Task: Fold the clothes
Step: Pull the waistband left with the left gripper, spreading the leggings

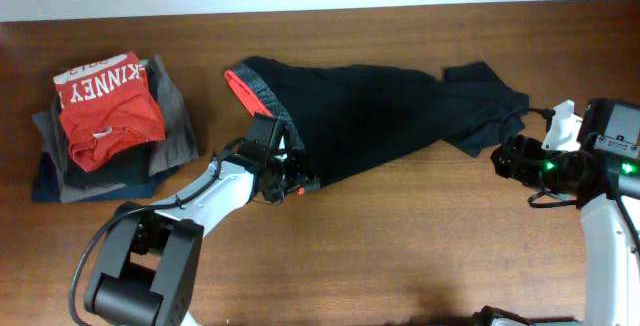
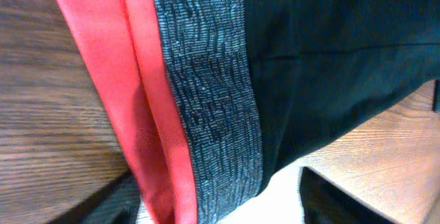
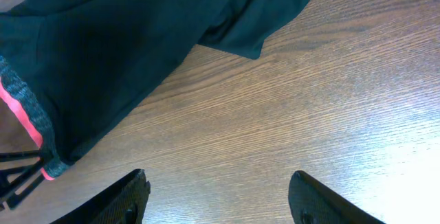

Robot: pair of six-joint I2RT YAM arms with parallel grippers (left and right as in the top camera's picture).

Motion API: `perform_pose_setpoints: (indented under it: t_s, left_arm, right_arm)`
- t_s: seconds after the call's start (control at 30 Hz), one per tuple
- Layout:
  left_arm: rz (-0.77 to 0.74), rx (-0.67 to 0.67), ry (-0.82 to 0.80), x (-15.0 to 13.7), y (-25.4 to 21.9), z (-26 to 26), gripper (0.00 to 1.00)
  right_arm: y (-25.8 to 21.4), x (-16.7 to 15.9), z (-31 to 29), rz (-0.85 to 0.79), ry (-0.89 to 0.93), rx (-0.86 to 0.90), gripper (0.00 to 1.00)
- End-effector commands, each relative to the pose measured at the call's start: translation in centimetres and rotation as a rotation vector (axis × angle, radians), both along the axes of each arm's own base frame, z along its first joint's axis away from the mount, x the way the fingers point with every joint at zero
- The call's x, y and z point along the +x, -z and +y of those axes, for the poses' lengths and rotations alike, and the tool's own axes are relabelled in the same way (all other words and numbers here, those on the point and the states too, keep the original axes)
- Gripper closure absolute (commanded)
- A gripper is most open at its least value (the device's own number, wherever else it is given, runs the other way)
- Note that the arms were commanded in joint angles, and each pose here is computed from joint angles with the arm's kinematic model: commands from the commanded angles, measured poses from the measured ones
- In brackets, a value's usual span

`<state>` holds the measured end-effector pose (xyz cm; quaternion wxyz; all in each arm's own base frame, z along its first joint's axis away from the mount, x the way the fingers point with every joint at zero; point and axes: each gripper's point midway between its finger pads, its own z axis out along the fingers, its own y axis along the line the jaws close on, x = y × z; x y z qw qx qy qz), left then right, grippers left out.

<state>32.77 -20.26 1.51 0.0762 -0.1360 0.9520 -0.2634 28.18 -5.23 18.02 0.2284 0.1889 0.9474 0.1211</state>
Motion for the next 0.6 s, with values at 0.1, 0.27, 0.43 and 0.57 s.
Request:
perform_pose_setpoints:
  t_s: [0.1,0.27,0.43,0.57]
  left_arm:
    - [0.082,-0.016,-0.017,-1.23,1.43,-0.38,0.49]
    - [0.082,-0.008,-0.020,-1.22,1.51,-0.21,0.79]
    - [0.082,-0.008,-0.020,-1.21,1.50,-0.22,0.93]
    - [0.079,-0.008,-0.019,-1.14,1.49,-0.11,0.99]
  right_arm:
    - [-0.62,0.17,-0.41,-0.018,-0.001,-0.022,0.30]
    - [-0.60,0.15,-0.47,-0.017,0.001,-0.025,0.30]
    - [-0.60,0.15,-0.48,-0.017,0.001,-0.025,0.30]
    - [-0.56,0.11,-0.59,-0.014,0.004,-0.031,0.30]
